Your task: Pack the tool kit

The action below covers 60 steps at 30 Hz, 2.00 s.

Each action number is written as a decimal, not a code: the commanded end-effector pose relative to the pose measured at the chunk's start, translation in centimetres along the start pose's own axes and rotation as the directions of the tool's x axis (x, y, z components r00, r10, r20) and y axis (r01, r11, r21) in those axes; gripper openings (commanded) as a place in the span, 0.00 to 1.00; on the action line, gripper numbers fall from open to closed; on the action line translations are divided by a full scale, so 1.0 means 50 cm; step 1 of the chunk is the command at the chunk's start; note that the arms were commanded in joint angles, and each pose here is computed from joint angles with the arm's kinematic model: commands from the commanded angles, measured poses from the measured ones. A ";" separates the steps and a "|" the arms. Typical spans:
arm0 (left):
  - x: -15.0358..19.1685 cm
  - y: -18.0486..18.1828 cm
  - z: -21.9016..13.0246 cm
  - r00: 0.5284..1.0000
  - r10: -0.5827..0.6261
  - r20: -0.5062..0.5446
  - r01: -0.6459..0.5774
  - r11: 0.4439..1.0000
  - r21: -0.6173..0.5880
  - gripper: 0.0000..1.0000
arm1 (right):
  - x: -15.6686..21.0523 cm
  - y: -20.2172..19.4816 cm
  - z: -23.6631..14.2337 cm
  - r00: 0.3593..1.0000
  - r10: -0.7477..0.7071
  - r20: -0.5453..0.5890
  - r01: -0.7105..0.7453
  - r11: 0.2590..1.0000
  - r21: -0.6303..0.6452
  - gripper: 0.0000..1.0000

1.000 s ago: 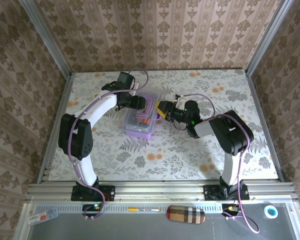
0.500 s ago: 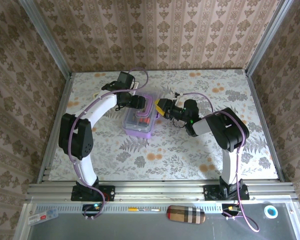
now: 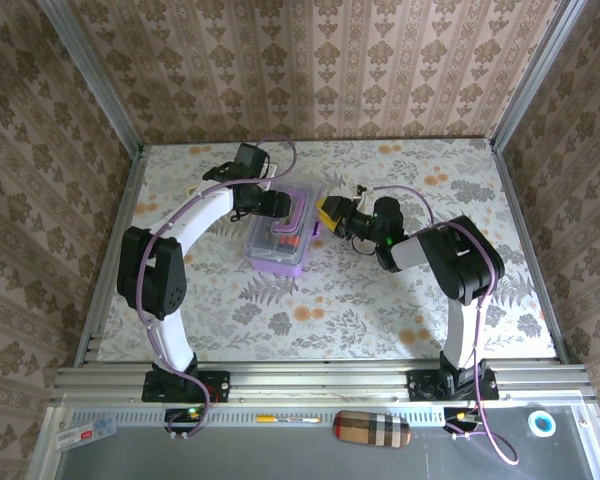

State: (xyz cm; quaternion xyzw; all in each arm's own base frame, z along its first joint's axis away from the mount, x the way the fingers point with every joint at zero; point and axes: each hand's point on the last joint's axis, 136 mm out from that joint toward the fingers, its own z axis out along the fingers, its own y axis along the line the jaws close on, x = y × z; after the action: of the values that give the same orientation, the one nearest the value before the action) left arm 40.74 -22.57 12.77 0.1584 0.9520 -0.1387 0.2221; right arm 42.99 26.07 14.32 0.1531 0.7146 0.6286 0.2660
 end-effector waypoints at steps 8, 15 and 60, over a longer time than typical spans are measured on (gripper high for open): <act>0.190 0.034 0.094 0.938 -0.064 -0.342 0.057 0.998 -0.028 0.54 | -0.031 -0.075 -0.093 0.998 -0.056 0.029 0.046 0.963 0.267 0.58; 0.210 0.026 0.118 0.925 -0.061 -0.375 0.075 0.997 0.022 0.53 | 0.014 -0.126 -0.064 1.000 0.018 -0.025 -0.011 0.966 0.256 0.60; 0.216 0.053 0.137 0.901 -0.184 -0.394 0.254 0.958 0.134 0.43 | 0.022 -0.090 0.007 0.996 0.080 -0.051 -0.080 0.997 -0.001 0.66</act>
State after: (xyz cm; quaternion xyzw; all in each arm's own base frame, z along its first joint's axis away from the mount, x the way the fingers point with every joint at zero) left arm 42.86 -22.05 12.53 0.1455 0.9312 -0.2496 0.2224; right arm 42.64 25.59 8.92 0.1834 0.7240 0.6265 0.2229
